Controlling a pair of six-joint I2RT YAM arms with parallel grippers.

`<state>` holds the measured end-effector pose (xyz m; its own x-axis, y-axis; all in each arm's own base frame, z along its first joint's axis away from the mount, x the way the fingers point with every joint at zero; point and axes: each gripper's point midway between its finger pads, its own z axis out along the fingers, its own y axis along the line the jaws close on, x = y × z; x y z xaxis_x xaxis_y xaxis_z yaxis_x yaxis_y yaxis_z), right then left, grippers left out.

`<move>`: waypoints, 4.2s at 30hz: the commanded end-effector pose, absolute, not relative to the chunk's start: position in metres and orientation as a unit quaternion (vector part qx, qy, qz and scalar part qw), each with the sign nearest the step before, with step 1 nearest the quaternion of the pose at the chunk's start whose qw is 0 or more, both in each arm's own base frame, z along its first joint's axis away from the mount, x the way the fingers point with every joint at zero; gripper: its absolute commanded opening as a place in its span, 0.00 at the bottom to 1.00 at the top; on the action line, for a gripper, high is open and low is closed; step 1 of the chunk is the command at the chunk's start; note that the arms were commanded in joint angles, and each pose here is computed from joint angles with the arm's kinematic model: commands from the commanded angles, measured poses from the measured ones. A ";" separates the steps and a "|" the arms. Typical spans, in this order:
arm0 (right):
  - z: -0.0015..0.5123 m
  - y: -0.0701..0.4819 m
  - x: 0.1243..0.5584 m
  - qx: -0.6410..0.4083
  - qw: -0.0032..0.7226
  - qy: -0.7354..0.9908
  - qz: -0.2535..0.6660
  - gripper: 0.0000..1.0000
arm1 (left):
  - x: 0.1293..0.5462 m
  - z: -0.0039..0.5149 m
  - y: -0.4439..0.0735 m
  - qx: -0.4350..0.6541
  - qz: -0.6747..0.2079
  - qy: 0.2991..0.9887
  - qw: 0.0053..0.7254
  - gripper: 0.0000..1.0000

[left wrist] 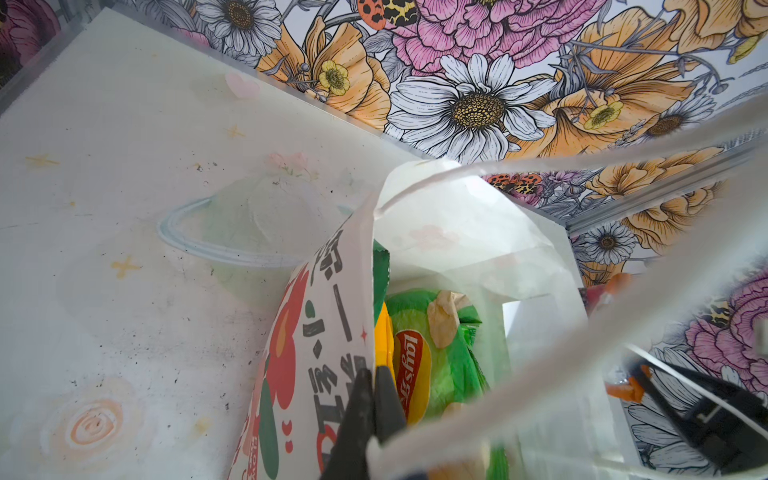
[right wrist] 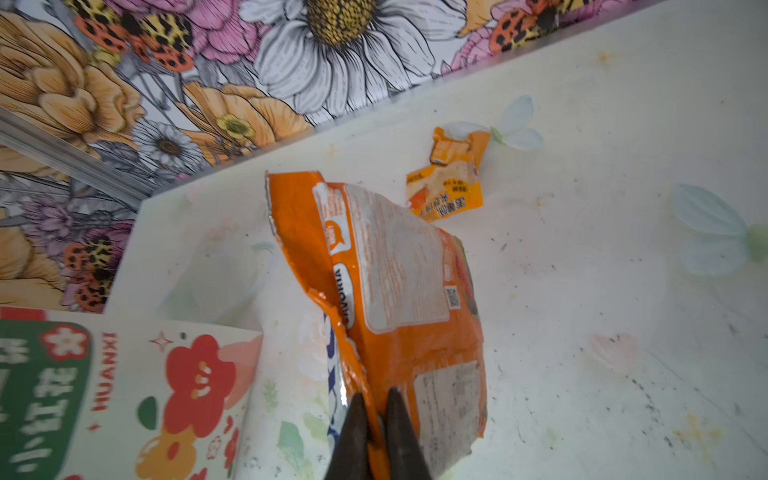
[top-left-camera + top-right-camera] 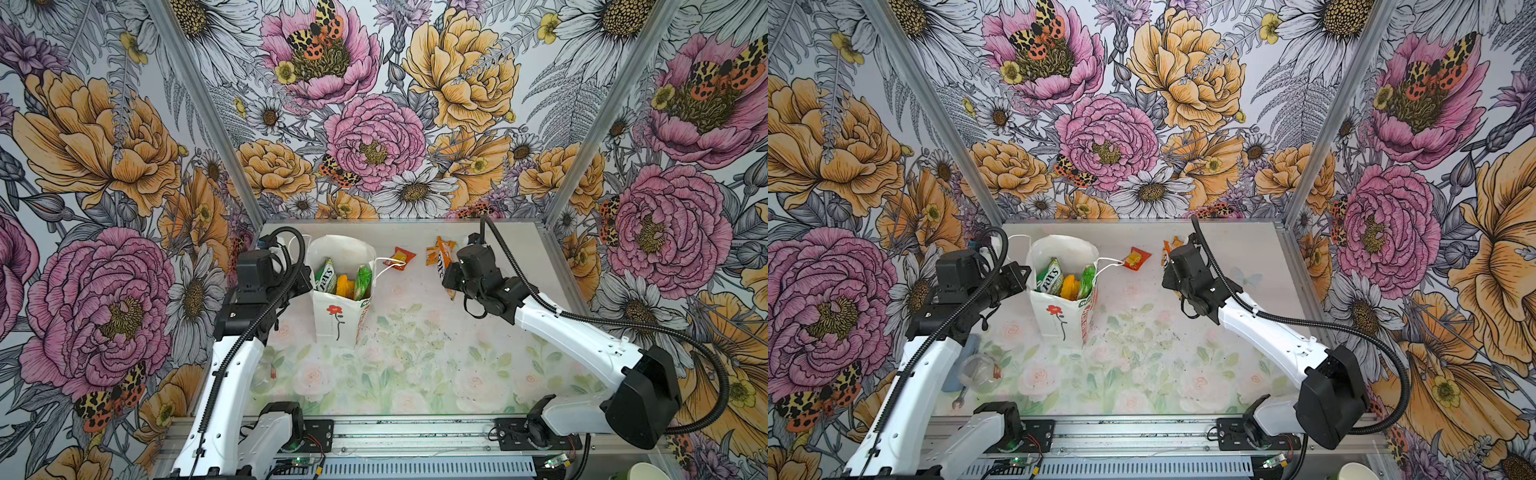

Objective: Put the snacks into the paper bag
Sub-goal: 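Lift the orange FOX'S bag with the right gripper toward the paper bag, then lower the orange FOX'S bag into the paper bag opening with the right gripper, then push the orange FOX'S bag deeper into the paper bag and open the right gripper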

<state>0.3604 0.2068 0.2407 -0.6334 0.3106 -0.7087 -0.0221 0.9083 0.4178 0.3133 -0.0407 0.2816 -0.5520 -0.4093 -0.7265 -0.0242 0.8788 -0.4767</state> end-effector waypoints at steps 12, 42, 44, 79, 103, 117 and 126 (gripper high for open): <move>0.420 0.279 0.364 0.009 0.506 0.763 0.402 0.00 | 0.314 0.313 -0.056 -0.092 -0.244 0.826 0.499 0.05; 0.475 0.435 0.279 -0.106 0.448 0.664 0.589 0.00 | 0.315 0.311 -0.059 -0.089 -0.249 0.827 0.496 0.05; 0.463 0.445 0.279 -0.101 0.437 0.671 0.591 0.00 | 0.315 0.311 -0.059 -0.089 -0.250 0.827 0.495 0.05; 0.297 0.502 0.310 -0.005 0.299 0.786 0.541 0.00 | 0.315 0.313 -0.057 -0.091 -0.249 0.826 0.497 0.03; 0.253 0.479 0.331 -0.073 0.314 0.878 0.354 0.00 | 0.312 0.320 -0.069 -0.067 -0.273 0.820 0.497 0.03; 0.221 0.512 0.331 -0.119 0.263 0.899 0.328 0.00 | 0.311 0.321 -0.069 -0.067 -0.275 0.819 0.498 0.03; 0.202 0.524 0.329 -0.137 0.229 0.905 0.332 0.00 | 0.312 0.321 -0.069 -0.066 -0.275 0.819 0.499 0.03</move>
